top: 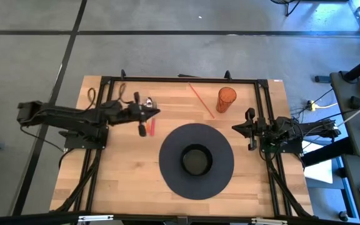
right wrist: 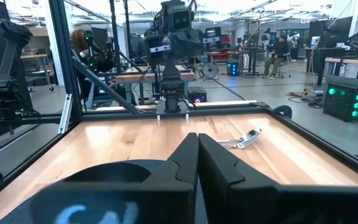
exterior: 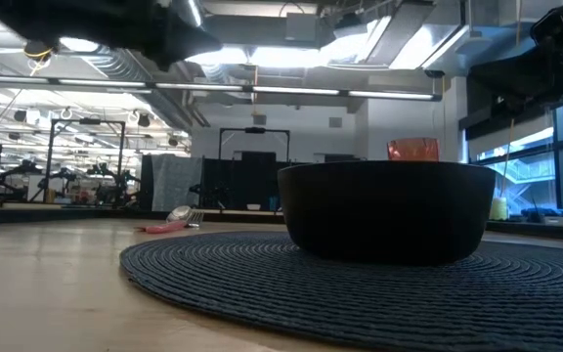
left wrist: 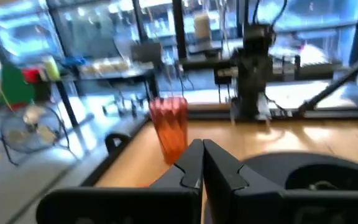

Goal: Pick & Place Utensil
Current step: Put the red cup on the blue mat to the top right of the black bowl

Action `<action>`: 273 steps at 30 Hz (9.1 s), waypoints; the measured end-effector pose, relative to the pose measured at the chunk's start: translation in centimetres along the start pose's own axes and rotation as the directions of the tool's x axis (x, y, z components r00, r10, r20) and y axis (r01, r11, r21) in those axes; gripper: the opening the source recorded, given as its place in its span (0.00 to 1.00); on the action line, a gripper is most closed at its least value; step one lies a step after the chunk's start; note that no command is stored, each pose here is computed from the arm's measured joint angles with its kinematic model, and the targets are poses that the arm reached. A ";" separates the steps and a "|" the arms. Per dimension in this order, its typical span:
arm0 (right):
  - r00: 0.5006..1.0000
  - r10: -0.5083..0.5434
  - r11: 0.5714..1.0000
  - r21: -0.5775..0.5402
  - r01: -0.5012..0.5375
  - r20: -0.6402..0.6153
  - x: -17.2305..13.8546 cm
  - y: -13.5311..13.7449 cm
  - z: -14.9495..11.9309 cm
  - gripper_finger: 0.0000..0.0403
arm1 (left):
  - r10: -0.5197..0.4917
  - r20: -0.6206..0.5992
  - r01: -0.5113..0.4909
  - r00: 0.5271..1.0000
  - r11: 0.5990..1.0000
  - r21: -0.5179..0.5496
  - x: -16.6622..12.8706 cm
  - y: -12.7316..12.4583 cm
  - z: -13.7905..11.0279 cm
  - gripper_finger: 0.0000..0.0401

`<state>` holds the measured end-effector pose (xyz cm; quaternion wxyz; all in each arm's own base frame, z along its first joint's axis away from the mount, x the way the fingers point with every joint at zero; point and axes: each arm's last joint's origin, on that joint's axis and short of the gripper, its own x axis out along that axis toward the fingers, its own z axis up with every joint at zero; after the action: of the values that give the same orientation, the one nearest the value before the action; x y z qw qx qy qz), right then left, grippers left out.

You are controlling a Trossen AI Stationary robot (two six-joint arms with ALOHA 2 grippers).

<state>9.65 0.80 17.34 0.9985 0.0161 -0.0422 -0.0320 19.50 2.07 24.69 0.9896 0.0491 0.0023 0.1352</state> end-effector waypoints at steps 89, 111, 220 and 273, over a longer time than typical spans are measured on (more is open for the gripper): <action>1.000 -0.008 1.000 0.026 0.008 -0.008 0.0 0.0 -0.1 0.03 | 0.349 0.044 -0.349 0.936 0.937 -0.005 -8.3 2.0 -5.9 0.00; 1.000 -0.008 1.000 0.026 0.008 -0.007 0.0 0.0 -0.1 0.03 | 0.415 -0.065 -0.417 0.907 0.909 -0.009 -8.4 2.1 -7.0 0.01; 1.000 -0.022 1.000 0.022 0.022 -0.002 0.0 -0.1 0.0 0.03 | 0.376 -0.062 -0.377 0.925 0.926 -0.011 -8.3 2.0 -7.0 0.02; 0.880 -0.297 0.955 -0.143 0.262 -0.371 7.6 1.1 15.0 0.05 | 0.374 -0.077 -0.376 0.924 0.927 -0.002 -8.3 2.0 -7.2 0.01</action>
<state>16.01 0.97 32.95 0.9715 -0.0161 0.1607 -0.1736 10.82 2.45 17.66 0.9451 0.0353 0.0289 0.3236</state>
